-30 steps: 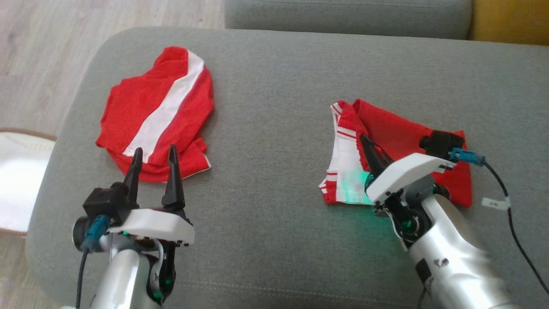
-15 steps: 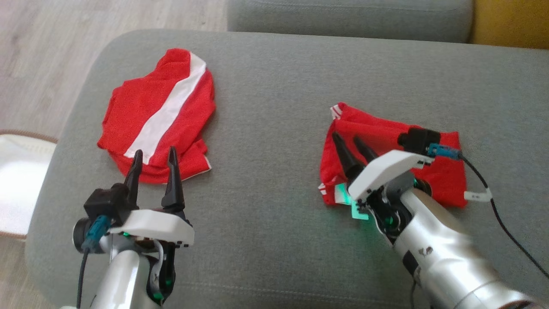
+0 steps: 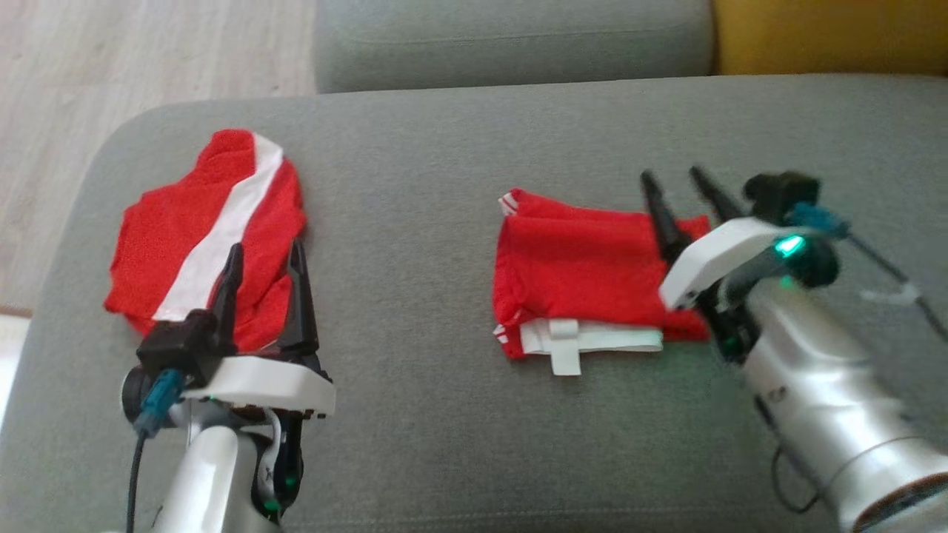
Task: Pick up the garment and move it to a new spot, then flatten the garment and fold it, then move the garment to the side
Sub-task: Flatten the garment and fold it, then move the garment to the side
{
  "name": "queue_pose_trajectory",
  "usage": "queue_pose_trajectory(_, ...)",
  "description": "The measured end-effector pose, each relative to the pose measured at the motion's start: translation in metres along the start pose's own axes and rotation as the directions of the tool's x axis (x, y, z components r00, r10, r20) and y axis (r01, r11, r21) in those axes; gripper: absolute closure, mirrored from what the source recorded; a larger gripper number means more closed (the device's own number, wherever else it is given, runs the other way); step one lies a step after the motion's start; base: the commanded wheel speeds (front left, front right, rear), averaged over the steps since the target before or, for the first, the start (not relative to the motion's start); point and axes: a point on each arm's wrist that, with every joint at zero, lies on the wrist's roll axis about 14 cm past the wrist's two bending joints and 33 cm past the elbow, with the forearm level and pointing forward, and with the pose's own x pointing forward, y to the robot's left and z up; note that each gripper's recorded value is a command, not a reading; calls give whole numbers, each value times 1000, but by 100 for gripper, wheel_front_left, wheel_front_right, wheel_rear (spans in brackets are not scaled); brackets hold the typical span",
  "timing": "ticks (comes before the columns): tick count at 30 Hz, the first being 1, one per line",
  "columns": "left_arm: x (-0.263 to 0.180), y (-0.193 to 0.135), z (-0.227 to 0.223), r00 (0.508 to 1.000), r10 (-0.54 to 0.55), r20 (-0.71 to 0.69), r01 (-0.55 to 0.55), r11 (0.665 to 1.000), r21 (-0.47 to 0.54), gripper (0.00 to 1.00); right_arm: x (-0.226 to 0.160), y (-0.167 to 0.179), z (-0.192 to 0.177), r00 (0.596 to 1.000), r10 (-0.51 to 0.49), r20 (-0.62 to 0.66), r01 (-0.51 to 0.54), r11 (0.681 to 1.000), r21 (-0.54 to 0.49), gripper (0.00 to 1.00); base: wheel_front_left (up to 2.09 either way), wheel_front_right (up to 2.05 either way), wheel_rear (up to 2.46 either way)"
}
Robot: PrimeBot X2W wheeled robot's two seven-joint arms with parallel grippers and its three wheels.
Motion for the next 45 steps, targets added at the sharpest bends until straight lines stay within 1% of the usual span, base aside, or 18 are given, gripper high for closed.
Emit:
queue_pose_trajectory(4,5,-12,4,999,-32,17,32,999,-8,0,-13,-30,39,990,-44,137,52,997,-53,0,0,0,0)
queue_pose_trajectory(6,6,-14,4,999,-38,17,38,999,-10,0,-19,-35,43,986,-54,160,65,996,-66,0,0,0,0)
queue_pose_trajectory(9,8,-21,4,998,-56,21,57,998,-10,0,-37,-49,35,978,-95,188,112,990,-83,0,0,0,0)
queue_pose_trajectory(11,10,-25,6,997,-70,29,70,998,-4,0,-49,-55,24,973,-132,191,147,987,-71,0,0,0,0)
queue_pose_trajectory(14,9,-27,3,997,-78,22,78,997,-3,0,-61,-54,8,970,-159,186,174,983,-67,0,0,0,0)
queue_pose_trajectory(16,7,-27,-3,997,-78,6,78,997,-5,0,-66,-52,4,966,-173,192,187,981,-54,0,0,0,0)
queue_pose_trajectory(20,3,-28,-13,996,-81,-24,81,997,-2,0,-71,-53,4,958,-192,211,209,976,-60,0,0,0,0)
queue_pose_trajectory(31,2,-26,-16,996,-78,-34,78,997,0,0,-74,-50,6,958,-204,203,221,973,-67,0,0,0,0)
queue_pose_trajectory(35,1,-26,-23,995,-83,-52,83,997,-1,0,-72,-56,-4,961,-226,157,236,971,-46,0,0,0,0)
queue_pose_trajectory(37,2,-26,-27,995,-83,-63,84,997,-2,0,-70,-60,-18,963,-246,108,242,969,47,0,0,0,0)
queue_pose_trajectory(38,3,-25,-29,994,-82,-68,82,997,-3,0,-69,-62,-27,965,-252,72,247,966,71,0,0,0,0)
queue_pose_trajectory(39,5,-23,-33,994,-79,-78,79,997,-2,0,-67,-65,-47,965,-261,4,260,960,106,0,0,0,0)
queue_pose_trajectory(43,10,-17,-39,993,-69,-91,70,998,7,0,-57,-63,-77,962,-254,-102,270,942,198,0,0,0,0)
queue_pose_trajectory(45,12,-14,-46,992,-66,-107,68,998,15,0,-47,-61,-93,958,-241,-157,272,936,222,0,0,0,0)
